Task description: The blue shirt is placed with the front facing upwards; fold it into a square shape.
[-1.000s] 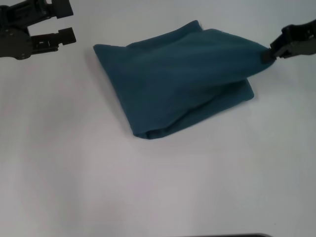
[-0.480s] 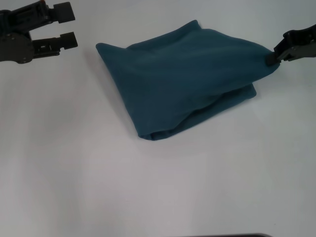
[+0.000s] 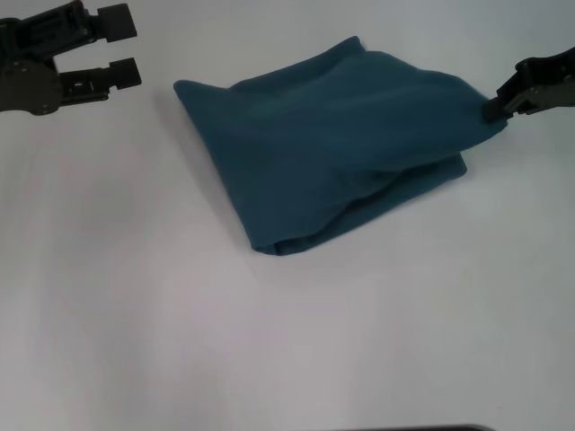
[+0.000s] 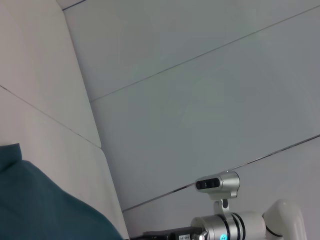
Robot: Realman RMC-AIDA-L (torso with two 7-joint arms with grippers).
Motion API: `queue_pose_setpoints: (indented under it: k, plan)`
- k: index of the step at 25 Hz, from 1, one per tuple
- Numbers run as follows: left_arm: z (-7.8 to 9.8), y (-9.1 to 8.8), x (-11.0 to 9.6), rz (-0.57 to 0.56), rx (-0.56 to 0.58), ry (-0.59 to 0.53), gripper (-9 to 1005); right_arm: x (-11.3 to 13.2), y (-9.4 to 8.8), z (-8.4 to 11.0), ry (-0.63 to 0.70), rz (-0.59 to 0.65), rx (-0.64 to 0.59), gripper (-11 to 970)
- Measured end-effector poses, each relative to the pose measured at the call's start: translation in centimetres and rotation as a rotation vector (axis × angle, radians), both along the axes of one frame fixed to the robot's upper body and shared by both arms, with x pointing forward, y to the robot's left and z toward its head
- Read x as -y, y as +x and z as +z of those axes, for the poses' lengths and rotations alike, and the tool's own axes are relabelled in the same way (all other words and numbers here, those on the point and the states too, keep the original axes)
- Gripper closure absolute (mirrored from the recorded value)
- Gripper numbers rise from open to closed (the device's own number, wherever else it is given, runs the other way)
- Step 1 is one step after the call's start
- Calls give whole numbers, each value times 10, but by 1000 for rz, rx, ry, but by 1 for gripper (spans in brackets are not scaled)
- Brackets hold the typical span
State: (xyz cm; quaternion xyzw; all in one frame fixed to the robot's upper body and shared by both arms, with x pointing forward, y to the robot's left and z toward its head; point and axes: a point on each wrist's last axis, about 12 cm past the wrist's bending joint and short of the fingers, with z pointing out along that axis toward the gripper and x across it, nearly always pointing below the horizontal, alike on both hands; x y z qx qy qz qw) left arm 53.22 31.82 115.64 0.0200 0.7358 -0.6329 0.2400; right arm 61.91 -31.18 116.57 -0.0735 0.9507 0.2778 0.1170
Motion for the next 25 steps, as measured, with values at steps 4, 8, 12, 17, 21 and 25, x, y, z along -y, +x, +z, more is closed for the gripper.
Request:
queue_pose_setpoints:
  k: [4, 8, 12, 17, 21, 25]
  plan:
    - [0, 0, 0, -1, 1, -1, 156, 8, 2, 4, -12, -28, 9, 836]
    - [0, -1, -1, 2, 1, -3, 158, 18, 7, 14, -10, -62, 52, 791]
    - [0, -1, -2, 8, 3, -5, 160, 14, 9, 28, 99, -48, 104, 641]
    - [0, -2, -10, 32, 3, -1, 162, -14, 4, 27, 190, 80, 50, 601]
    - [1, -4, -17, 49, -2, 8, 164, -36, -2, 14, 207, 143, -18, 603]
    - [4, -5, -28, 90, -2, 9, 166, -54, -6, 2, 230, 176, -73, 606]
